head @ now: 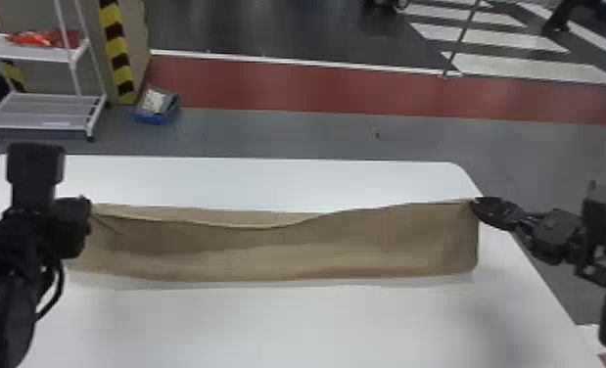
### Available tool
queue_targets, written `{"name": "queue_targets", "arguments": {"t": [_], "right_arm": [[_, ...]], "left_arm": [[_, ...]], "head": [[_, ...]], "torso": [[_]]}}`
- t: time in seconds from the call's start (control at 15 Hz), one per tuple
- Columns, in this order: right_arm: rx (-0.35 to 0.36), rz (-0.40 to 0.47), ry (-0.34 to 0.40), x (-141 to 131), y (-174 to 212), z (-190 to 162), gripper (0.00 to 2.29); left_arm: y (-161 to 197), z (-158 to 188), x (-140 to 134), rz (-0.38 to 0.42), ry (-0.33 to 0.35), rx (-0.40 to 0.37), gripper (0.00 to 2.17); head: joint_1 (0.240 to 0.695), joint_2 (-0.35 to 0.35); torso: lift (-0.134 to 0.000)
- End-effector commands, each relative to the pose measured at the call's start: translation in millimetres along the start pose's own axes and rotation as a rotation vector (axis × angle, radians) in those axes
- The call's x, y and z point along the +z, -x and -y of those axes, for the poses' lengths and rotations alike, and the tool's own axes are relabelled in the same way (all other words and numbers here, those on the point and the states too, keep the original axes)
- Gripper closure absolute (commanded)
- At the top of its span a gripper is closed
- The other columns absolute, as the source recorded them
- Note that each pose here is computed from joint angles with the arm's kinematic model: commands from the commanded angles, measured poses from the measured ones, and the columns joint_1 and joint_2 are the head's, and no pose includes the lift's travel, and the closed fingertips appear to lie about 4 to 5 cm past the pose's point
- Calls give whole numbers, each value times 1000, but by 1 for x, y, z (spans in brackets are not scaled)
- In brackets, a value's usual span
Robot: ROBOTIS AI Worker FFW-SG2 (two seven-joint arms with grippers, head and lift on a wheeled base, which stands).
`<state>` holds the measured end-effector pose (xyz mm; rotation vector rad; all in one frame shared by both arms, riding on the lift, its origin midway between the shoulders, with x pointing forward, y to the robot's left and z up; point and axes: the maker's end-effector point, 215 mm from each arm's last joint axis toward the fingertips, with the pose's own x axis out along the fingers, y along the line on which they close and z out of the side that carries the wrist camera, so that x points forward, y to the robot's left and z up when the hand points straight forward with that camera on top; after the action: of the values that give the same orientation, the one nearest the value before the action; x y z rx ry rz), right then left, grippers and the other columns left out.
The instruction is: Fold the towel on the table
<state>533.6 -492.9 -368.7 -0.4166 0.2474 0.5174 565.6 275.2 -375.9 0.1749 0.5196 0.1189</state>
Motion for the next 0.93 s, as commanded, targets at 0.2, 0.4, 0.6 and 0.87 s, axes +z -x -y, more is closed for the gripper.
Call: {"name": "queue_targets", "arguments": {"t": [0.2, 0.4, 0.6, 0.87], "right_arm": [[-23, -32, -11, -25, 0, 3, 1291], [-33, -43, -4, -33, -1, 2, 1291], [-49, -42, -6, -36, -1, 3, 1291], [-62, -38, 14, -33, -8, 3, 1281]], "left_arm": [[-17, 14, 32, 73, -18, -6, 1713], [-28, 20, 36, 64, -58, 5, 1700], [-33, 26, 28, 47, -89, 12, 1700], [-43, 29, 22, 32, -111, 20, 1521]], "head": [[695, -223], [695, -235], [695, -239], [695, -243]], "torso": [[-114], [-114], [-114], [-114]]}}
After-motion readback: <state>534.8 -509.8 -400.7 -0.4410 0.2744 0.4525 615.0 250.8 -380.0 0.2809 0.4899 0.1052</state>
